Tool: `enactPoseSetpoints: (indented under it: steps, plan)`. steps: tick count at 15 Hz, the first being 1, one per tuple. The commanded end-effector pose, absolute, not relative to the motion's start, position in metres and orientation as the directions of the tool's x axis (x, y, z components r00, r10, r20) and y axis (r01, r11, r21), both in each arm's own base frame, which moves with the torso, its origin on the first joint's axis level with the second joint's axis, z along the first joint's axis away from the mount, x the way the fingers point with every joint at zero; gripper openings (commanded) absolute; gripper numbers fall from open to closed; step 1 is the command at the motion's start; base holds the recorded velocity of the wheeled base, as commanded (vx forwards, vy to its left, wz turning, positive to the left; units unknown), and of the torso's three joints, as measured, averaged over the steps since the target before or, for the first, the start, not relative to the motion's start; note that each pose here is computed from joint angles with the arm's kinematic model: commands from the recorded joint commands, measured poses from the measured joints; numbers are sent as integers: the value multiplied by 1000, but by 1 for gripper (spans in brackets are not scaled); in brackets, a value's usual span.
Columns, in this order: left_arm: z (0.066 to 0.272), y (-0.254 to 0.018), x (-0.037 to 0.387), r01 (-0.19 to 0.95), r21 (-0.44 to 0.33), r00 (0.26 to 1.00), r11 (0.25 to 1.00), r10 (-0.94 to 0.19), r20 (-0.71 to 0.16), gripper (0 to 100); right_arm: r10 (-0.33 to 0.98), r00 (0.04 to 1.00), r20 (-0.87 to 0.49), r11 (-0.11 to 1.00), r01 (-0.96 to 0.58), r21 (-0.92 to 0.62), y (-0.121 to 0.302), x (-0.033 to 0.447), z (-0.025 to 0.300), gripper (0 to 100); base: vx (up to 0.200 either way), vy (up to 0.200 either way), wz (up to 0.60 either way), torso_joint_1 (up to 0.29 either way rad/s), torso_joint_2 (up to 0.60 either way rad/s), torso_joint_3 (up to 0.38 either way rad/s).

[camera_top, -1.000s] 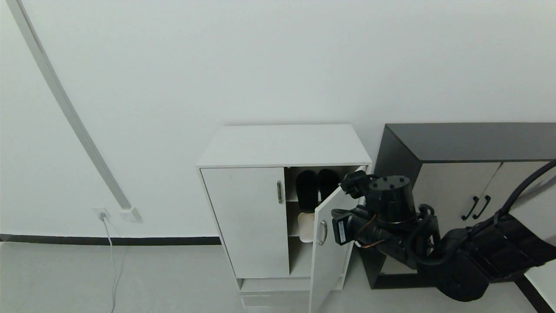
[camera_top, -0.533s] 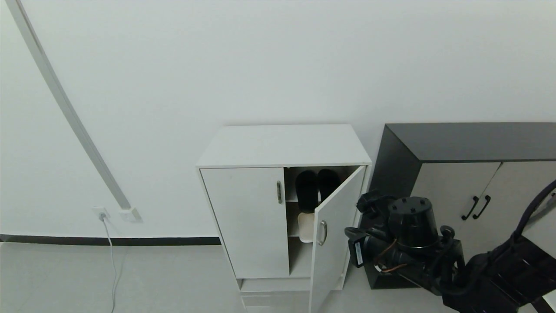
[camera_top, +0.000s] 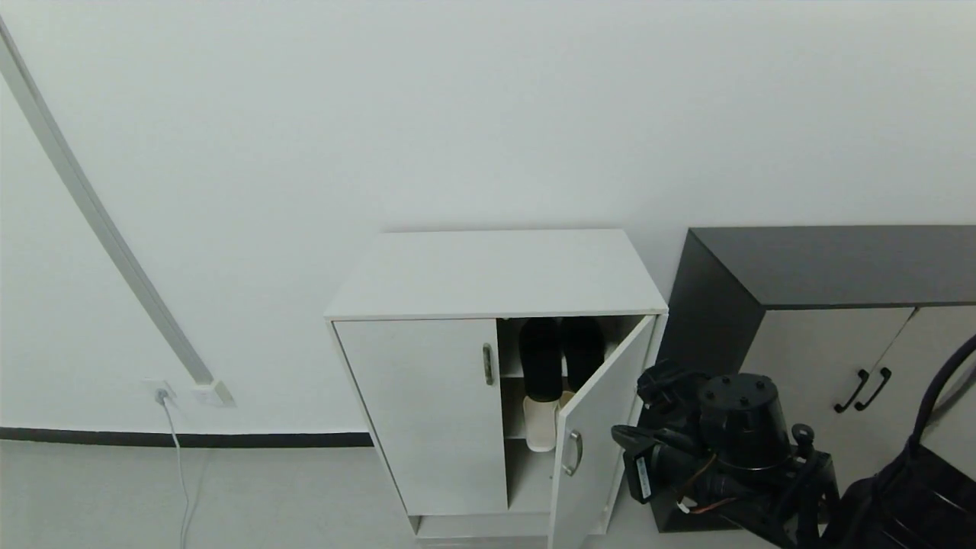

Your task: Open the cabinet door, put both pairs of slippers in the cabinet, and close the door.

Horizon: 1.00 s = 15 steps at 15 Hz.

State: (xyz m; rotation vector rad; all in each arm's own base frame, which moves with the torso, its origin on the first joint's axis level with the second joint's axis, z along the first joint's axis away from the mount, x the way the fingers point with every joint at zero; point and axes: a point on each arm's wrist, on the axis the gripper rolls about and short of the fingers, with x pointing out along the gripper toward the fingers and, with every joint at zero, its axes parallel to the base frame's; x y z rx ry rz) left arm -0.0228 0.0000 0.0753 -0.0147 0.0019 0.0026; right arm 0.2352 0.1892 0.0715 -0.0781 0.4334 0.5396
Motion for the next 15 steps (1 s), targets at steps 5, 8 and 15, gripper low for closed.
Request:
enactPoseSetpoints:
  steps: [5,8,15]
  plan:
    - [75,0,-23,-3,-14,1000,1000,3,-5,0,484,771,-414,857,-513,46,207,258,59,0,0,0,0,0,0,0]
    - [75,0,-23,-3,-14,1000,1000,3,-2,0,484,775,-407,859,-509,52,217,271,52,0,0,0,0,0,0,0]
    - [75,0,-23,-2,-14,1000,1000,2,-3,0,484,804,-346,866,-496,59,241,312,42,0,0,0,0,0,0,0]
